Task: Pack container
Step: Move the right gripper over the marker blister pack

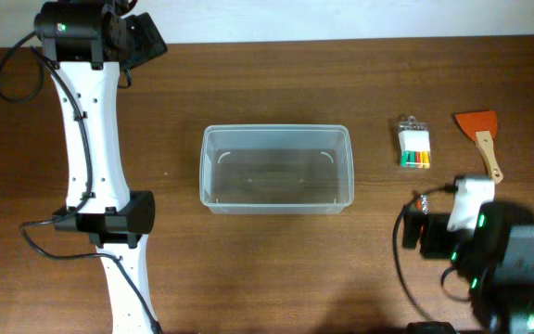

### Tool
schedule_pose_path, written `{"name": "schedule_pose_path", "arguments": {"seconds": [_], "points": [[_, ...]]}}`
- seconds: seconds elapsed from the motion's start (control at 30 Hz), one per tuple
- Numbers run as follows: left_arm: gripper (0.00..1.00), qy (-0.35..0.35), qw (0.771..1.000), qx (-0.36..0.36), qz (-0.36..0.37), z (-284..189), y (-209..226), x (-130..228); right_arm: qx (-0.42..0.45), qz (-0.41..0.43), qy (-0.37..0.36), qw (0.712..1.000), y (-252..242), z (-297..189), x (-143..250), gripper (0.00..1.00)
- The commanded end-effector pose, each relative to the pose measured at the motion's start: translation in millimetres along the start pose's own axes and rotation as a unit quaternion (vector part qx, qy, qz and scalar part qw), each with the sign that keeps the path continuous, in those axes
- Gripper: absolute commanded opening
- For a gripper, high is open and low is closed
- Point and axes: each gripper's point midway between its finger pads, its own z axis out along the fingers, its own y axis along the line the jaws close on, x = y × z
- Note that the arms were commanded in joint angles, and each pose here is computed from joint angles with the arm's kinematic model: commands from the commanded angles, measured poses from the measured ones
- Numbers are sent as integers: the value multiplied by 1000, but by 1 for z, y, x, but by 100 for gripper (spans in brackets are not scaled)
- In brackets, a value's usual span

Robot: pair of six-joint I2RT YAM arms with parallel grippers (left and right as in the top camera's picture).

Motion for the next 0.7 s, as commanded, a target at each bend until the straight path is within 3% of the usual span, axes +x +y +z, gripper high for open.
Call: {"name": "schedule_pose_path", "arguments": {"seconds": [0.0,0.27,0.43,0.67], "points": [[99,-17,1000,4,0,-14,3,-6,25,5,49,998,-5,-3,-41,99],[99,-16,1000,4,0,-14,3,-6,2,10,205,979,5,44,-44,99],[99,-16,1000,4,0,-14,3,-6,21,40,241,969,-15,70,-46,99],[99,-16,1000,4,0,-14,3,-6,73,105,247,961,-80,80,-46,99]]}}
